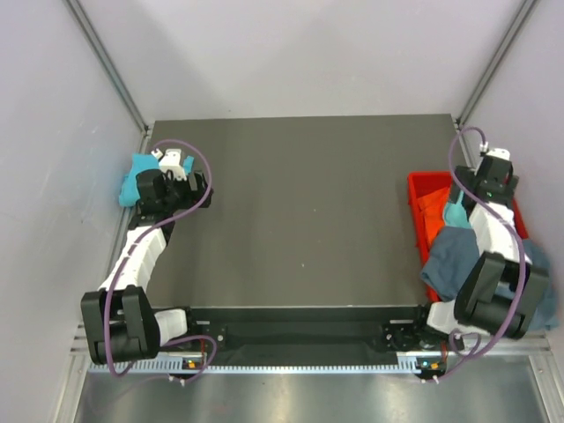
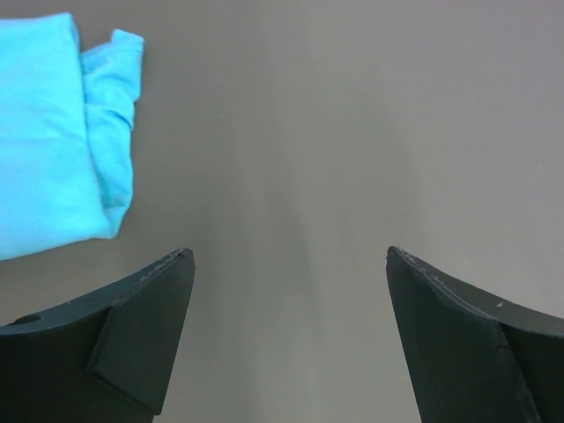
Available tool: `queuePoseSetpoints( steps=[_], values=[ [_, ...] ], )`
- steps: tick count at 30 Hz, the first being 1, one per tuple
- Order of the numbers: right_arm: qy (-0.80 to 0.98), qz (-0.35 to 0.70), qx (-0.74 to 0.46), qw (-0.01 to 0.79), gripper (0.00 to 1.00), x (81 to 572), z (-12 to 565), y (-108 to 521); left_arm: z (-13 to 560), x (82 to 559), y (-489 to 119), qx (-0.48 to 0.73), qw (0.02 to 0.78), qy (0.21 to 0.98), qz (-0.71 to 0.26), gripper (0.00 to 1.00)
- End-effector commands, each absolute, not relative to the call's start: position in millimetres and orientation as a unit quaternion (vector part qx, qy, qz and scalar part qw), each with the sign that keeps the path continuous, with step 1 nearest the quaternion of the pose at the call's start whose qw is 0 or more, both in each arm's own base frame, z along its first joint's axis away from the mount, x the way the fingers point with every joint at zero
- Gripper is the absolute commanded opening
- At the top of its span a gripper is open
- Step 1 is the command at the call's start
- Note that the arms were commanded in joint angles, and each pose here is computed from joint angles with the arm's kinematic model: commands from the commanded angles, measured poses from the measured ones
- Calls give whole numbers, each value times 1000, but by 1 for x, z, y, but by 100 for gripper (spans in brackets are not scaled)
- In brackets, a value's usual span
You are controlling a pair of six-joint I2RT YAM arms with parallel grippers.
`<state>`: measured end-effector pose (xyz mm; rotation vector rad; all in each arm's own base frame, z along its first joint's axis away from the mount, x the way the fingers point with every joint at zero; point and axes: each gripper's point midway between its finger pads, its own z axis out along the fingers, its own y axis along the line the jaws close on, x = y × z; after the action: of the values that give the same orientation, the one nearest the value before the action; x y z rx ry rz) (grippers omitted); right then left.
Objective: Fold and stack the t-shirts
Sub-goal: Grab the tshirt from the pile
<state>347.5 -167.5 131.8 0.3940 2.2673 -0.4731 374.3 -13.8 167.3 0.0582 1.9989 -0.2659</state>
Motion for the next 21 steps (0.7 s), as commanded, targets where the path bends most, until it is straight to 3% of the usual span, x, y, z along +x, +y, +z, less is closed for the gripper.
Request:
queuePoseSetpoints(
  steps=[1,13,17,21],
  values=[
    [844,-261,151,444,100,331,180,-198,182,382,-18,41,544,829,-124,94],
    [873,-249,180,378,99,346,109,-237,177,375,-22,48,529,837,-132,93],
    [886,-231,188,356,90,357,84,-244,177,372,-23,48,529,837,-133,92],
    [887,-211,180,369,62,365,83,-239,174,372,-22,57,528,837,-128,88]
  ],
)
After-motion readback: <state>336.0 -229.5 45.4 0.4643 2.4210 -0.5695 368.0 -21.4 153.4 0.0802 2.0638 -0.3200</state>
